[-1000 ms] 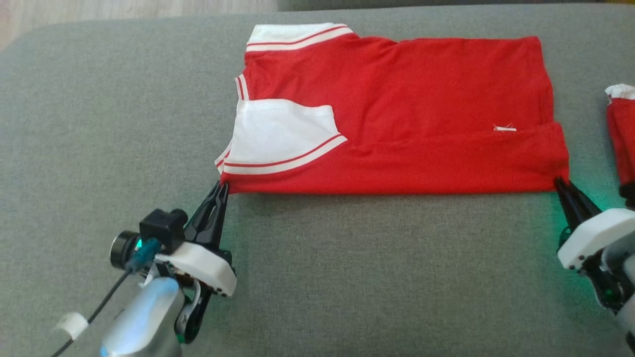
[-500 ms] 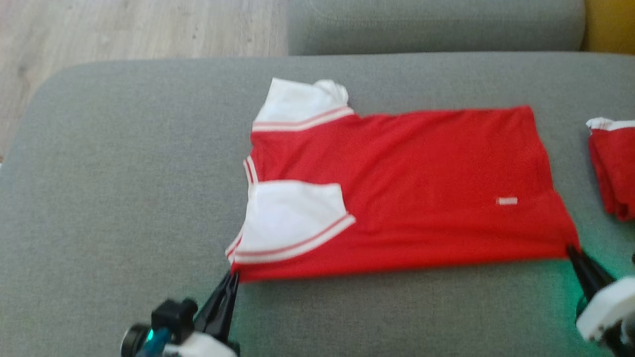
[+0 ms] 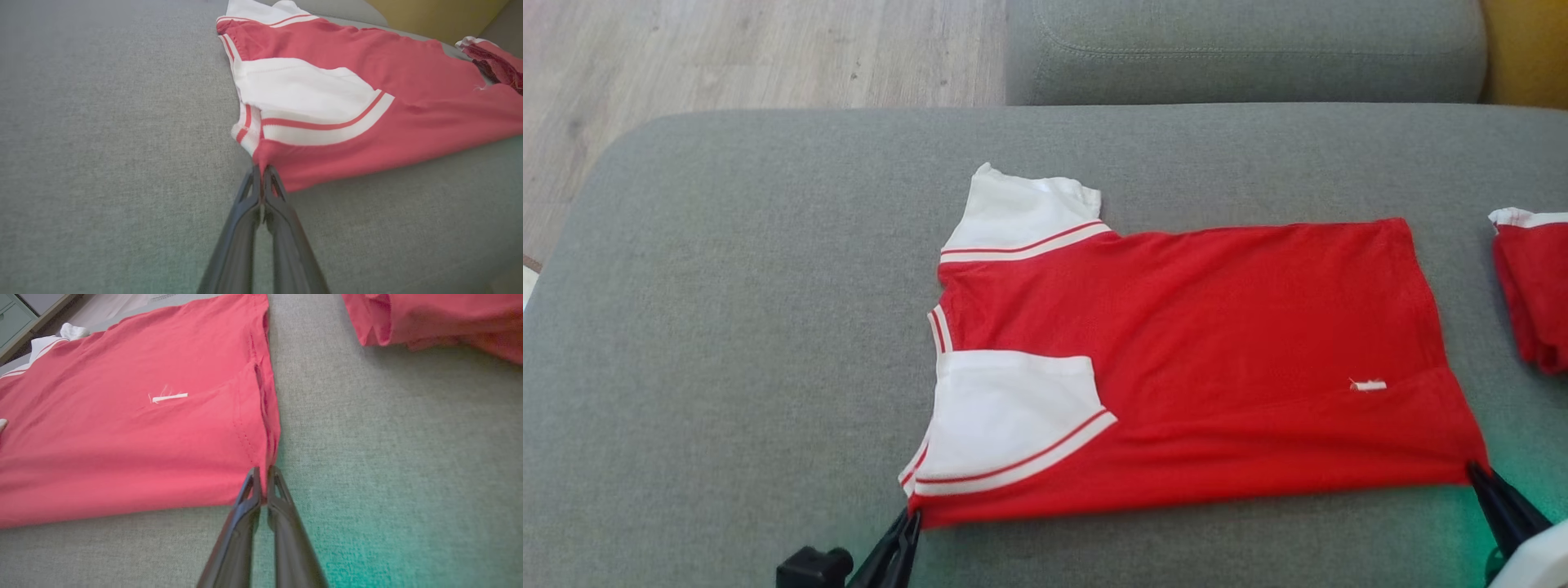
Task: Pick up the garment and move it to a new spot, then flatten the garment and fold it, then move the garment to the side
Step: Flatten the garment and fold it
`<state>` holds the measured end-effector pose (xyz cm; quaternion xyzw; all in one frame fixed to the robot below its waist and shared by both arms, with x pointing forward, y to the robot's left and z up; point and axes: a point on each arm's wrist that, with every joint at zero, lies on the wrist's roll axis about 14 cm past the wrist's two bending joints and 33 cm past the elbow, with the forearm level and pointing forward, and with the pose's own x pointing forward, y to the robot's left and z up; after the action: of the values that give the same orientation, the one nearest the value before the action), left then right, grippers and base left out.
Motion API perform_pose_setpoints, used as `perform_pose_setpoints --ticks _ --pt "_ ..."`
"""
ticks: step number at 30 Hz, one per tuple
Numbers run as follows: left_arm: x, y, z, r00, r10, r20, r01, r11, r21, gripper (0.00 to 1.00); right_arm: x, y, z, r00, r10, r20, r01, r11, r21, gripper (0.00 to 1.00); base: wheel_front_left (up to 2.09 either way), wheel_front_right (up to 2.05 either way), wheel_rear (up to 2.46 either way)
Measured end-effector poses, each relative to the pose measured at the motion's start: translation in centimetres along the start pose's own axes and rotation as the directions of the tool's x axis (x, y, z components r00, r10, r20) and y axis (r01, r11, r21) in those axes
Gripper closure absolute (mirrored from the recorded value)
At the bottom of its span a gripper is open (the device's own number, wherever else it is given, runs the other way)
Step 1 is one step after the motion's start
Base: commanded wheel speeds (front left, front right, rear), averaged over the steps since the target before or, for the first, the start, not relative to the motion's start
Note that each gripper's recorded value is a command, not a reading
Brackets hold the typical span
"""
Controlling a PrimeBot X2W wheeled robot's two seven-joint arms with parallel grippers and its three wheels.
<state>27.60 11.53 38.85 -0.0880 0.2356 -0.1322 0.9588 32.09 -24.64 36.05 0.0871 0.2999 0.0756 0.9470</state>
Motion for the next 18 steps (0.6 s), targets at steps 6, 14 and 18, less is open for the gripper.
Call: perform_pose_setpoints --ticks 6,14,18 --pt "-0.2 0.0 -0.3 1.0 -0.003 -0.026 0.003 1.0 0.003 1.0 -0.4 -0.2 -1.2 0.999 -0.004 -0.037 0.004 1.0 0.009 1.0 0.0 0.0 0.0" --pt "-0.2 0.4 -0.2 1.0 0.009 -0.03 -0.009 1.0 0.015 1.0 -0.8 -0.4 -1.9 0.998 -0.011 -0.065 0.013 0.999 0.032 1.0 0.0 0.0 0.0" --pt "-0.2 0.4 -0.3 0.999 0.008 -0.033 -0.008 1.0 0.02 1.0 -1.3 0.1 -2.3 0.997 -0.004 -0.071 0.008 0.998 0.055 1.0 0.0 0.0 0.0"
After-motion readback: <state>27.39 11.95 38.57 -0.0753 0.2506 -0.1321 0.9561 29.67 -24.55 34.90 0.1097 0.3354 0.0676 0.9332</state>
